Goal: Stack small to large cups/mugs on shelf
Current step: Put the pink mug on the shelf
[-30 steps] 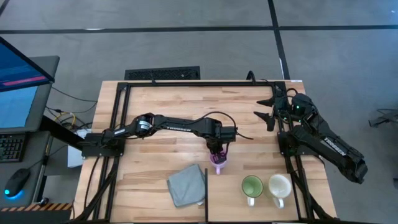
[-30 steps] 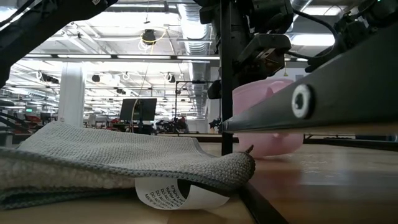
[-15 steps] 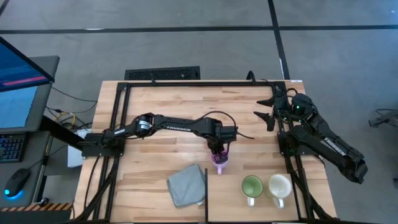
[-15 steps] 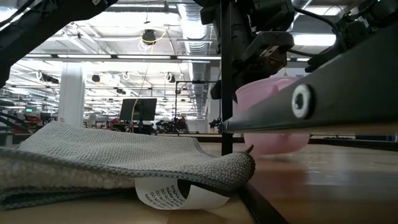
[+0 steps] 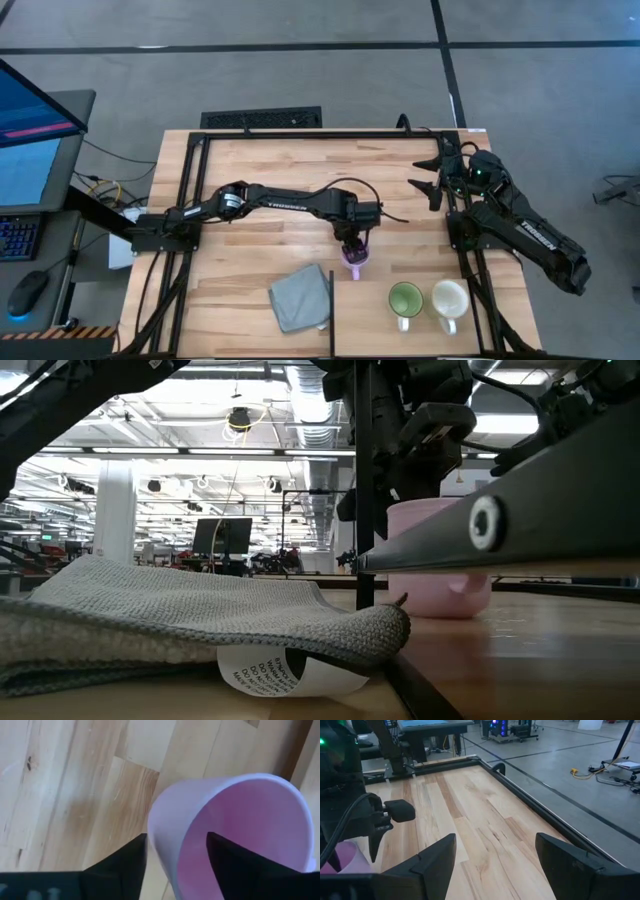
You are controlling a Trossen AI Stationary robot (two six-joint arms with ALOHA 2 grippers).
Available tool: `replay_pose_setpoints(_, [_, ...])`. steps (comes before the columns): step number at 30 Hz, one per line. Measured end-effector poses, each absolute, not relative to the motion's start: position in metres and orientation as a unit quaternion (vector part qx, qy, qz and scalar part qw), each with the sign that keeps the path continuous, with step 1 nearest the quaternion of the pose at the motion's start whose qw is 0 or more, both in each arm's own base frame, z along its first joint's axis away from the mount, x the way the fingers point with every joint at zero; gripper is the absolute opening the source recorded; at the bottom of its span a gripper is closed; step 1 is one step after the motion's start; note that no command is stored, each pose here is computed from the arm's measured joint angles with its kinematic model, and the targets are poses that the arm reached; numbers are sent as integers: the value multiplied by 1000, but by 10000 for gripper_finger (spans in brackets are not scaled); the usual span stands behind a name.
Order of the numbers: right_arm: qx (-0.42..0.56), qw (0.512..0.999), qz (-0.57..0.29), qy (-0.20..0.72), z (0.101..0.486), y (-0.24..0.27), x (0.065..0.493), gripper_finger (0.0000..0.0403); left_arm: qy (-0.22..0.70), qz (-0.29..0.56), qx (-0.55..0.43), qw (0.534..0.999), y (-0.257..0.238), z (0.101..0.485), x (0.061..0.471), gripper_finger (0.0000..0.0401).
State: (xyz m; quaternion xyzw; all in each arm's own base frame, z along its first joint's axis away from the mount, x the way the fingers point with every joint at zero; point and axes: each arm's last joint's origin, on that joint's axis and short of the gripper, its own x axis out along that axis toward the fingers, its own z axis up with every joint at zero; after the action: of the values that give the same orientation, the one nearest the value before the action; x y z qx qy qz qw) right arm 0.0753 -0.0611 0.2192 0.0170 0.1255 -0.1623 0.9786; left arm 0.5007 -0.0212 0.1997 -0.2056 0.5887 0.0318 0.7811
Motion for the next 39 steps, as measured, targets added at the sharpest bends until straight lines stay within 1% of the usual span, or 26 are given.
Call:
replay_pose_setpoints(5, [17,979,-162,126,219,-61,75,297,586,28,-202,784,-21,211,500,218])
replay_pose_setpoints(8, [17,979,-162,126,219,-61,75,297,584,24,-197,787,-22,224,499,221])
replay_pose_setpoints(11, [17,979,-162,126,219,-61,75,297,568,12,-195,799,-22,241,497,222])
replay_pose_setpoints(13, [17,979,-162,126,219,-61,75,297,571,11,-196,797,-22,249,492,222])
replay_pose_setpoints(16, [18,979,-162,126,219,-61,75,297,560,12,-194,805,-22,267,485,222])
replay_pose_setpoints(21, [19,980,-153,129,218,-60,77,297,514,6,-172,840,-21,319,463,223])
replay_pose_setpoints(23, [19,980,-148,131,218,-60,78,297,485,8,-139,863,-21,342,452,222])
replay_pose_setpoints(27, [20,981,-137,135,217,-59,80,297,421,71,-32,903,-26,392,419,222])
replay_pose_setpoints(31, [20,982,-129,137,217,-58,81,297,373,133,74,915,-34,433,383,222])
replay_pose_setpoints(34, [20,983,-123,138,217,-57,82,297,351,120,131,920,-44,456,359,222])
replay_pose_setpoints(39, [2,983,-117,140,217,-56,83,297,316,80,172,930,-58,480,332,222])
